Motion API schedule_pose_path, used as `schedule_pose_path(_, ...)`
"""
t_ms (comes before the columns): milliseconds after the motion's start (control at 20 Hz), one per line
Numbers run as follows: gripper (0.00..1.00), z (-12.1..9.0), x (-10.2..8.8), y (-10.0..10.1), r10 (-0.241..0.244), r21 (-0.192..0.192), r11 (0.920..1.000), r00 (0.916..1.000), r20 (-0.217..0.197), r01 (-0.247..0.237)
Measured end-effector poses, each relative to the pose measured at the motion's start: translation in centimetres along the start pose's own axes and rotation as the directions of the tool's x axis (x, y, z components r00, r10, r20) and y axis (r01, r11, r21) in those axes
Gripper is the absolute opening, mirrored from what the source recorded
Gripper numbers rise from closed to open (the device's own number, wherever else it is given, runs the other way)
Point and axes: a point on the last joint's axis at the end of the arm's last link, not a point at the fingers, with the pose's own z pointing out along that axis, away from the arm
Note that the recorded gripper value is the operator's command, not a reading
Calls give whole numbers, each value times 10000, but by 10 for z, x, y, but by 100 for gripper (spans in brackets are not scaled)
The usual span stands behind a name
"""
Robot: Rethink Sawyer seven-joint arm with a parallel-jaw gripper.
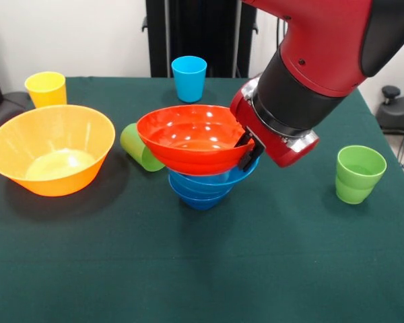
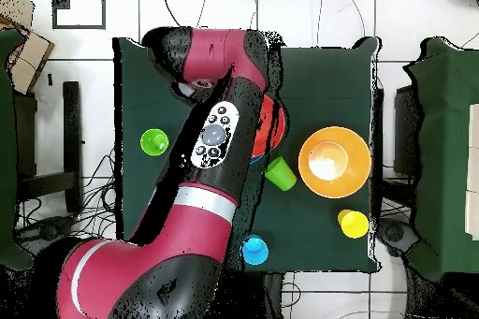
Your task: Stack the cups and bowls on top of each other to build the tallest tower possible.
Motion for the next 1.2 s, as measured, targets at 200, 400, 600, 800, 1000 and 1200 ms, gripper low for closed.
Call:
schedule_pose_path(200,0,-1,1,1,3,-40,10000,10000,-23,-3)
schedule_pose_path(400,0,-2,2,2,-11,-46,10000,10000,-16,11)
schedule_pose_path(600,0,-2,3,3,-16,-53,10000,10000,-16,16)
schedule_pose_path(800,0,-1,5,2,-19,-27,10000,10000,-42,19)
schedule_pose_path(1000,0,1,7,2,-20,17,10000,10000,-82,20)
schedule_pose_path(1200,0,4,10,-1,-5,111,9999,9998,-178,7)
